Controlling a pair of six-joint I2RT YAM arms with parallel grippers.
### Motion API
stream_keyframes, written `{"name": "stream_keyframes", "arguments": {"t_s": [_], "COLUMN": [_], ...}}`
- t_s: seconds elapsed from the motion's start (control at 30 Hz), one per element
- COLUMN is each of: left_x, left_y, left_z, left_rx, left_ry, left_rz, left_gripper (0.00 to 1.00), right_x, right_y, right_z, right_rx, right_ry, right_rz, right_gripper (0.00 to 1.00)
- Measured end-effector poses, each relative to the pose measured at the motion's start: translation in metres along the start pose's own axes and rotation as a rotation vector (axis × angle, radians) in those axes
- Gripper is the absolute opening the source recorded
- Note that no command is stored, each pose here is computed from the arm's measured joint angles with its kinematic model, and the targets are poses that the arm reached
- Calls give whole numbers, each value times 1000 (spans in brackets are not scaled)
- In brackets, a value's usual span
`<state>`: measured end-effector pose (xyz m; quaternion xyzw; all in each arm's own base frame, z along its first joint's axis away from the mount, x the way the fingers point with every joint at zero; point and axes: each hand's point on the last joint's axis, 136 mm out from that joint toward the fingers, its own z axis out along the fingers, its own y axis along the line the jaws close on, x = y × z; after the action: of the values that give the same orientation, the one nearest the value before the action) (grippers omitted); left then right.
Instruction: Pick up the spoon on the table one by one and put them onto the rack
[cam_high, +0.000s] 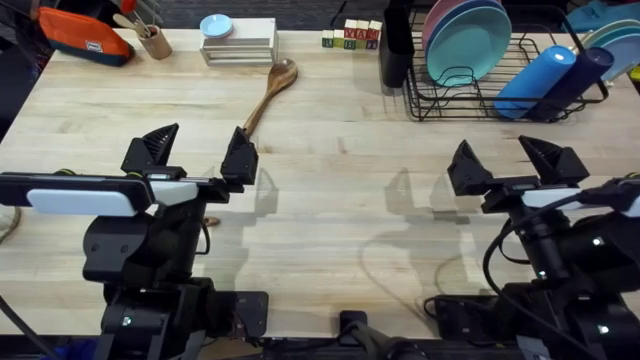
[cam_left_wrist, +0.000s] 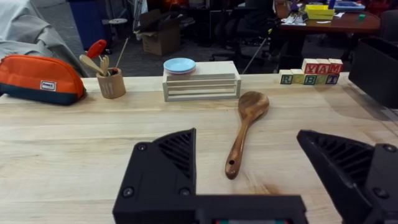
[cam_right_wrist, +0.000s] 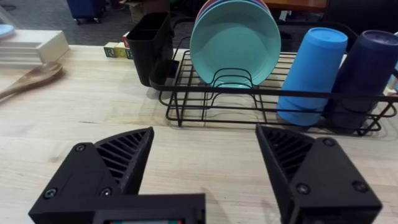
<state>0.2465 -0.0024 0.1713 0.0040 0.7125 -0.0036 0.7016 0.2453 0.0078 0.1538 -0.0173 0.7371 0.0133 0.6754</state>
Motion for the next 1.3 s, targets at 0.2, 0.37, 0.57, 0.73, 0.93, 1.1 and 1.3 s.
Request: {"name": "stream_keyframes", "arguments": {"t_s": [0.2, 0.37, 0.57, 0.73, 0.93, 1.1, 1.3], "left_x": [0, 0, 1, 10, -50, -95, -134], "left_y": [0, 0, 3, 6, 15, 18, 20], "left_z": [0, 0, 0, -5, -21, -19, 3], "left_rx": [0, 0, -18, -35, -86, -106, -108], "left_ry": [1, 1, 3, 97, 92, 146, 272], "left_rz": [0, 0, 11, 21, 27, 35, 45], "left_gripper": [996, 995, 995, 993, 993, 993, 993], "right_x": [3, 4, 4, 1, -37, -98, -153], "right_y": [0, 0, -2, -3, -7, -8, -9], "right_z": [0, 0, 0, -4, -18, -25, -6], "right_rx": [1, 1, 12, 18, 41, 45, 46], "right_ry": [14, 19, 19, 47, 95, 101, 168], "right_rz": [1, 1, 2, 21, 20, -14, -28], "right_gripper": [996, 996, 996, 996, 996, 996, 996]}}
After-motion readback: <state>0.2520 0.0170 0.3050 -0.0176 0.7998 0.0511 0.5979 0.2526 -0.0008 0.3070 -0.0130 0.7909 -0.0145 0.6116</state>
